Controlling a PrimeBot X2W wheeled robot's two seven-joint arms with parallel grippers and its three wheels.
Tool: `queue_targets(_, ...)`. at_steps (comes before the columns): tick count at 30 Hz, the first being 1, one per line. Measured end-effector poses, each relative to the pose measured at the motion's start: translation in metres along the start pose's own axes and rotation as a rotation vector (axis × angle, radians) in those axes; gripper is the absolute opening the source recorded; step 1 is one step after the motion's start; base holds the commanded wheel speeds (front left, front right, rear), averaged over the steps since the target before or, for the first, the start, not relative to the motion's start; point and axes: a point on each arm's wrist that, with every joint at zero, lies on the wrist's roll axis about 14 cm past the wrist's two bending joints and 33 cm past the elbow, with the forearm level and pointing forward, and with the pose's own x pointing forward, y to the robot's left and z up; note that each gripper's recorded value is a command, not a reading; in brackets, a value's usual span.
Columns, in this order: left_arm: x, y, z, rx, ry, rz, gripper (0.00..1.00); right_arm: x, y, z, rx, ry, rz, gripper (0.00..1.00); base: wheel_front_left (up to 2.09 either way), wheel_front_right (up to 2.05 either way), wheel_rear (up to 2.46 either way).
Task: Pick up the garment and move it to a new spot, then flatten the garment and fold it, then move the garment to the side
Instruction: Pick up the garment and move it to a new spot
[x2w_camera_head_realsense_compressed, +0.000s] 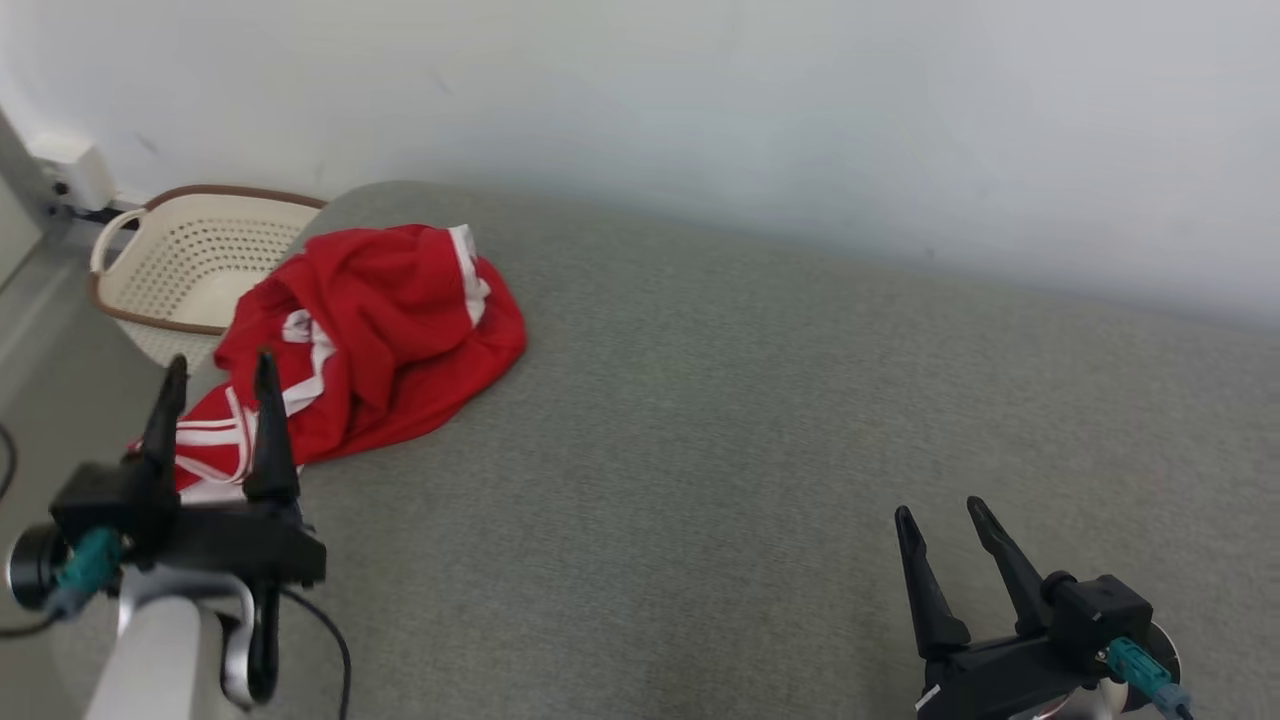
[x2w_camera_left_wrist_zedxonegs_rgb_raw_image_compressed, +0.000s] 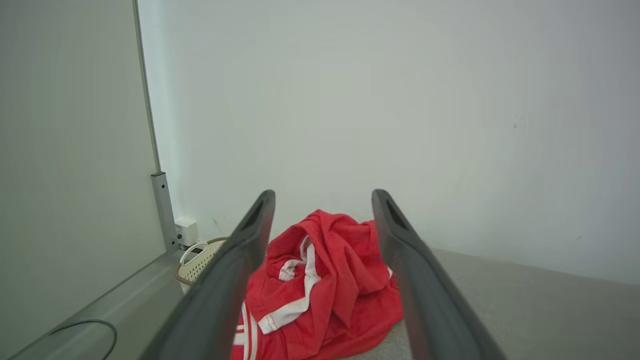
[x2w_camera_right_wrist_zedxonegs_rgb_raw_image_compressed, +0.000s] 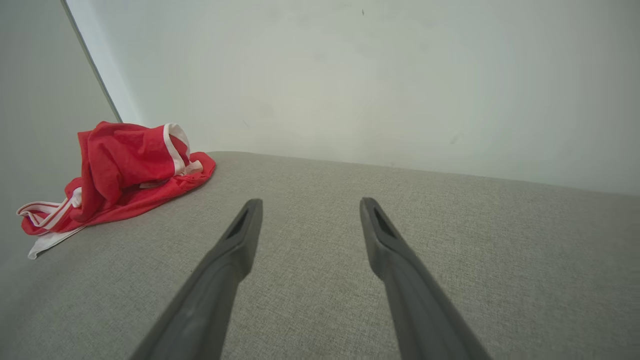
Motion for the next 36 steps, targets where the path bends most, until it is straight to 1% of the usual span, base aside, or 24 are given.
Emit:
queue_targets(2,0.016,-0.010,0.000,-0.025,0.006,-0.025,1.00,-0.003,-0.006,-0.001,0.004,0.000,-0.020,1.00,0.00,0.00,0.00)
queue_targets(10,0.057,-0.039,-0.025,-0.035,0.099,-0.111,1.00,-0.024,-0.032,-0.005,0.015,0.004,-0.119,1.00,0.00,0.00,0.00)
queue_targets(15,0.075,-0.053,-0.041,-0.043,0.164,-0.140,1.00,-0.036,-0.043,-0.003,0.012,-0.002,-0.172,1.00,0.00,0.00,0.00)
queue_targets(19,0.087,-0.057,-0.056,-0.040,0.224,-0.144,1.00,-0.046,-0.051,-0.001,0.017,-0.009,-0.209,1.00,0.00,0.00,0.00)
queue_targets(20,0.090,-0.057,-0.059,-0.055,0.239,-0.138,1.00,-0.048,-0.054,-0.001,0.016,-0.010,-0.220,1.00,0.00,0.00,0.00)
queue_targets(21,0.092,-0.060,-0.065,-0.065,0.263,-0.141,1.00,-0.050,-0.057,0.000,0.014,-0.012,-0.232,1.00,0.00,0.00,0.00)
queue_targets(23,0.092,-0.065,-0.081,-0.029,0.326,-0.160,1.00,-0.054,-0.064,0.002,0.010,-0.016,-0.254,1.00,0.00,0.00,0.00)
queue_targets(28,0.097,-0.069,-0.114,-0.005,0.437,-0.165,1.00,-0.068,-0.080,-0.001,0.013,-0.007,-0.315,1.00,0.00,0.00,0.00)
queue_targets(36,0.090,-0.074,-0.172,0.053,0.612,-0.147,1.00,-0.078,-0.101,-0.009,0.019,0.013,-0.375,1.00,0.00,0.00,0.00)
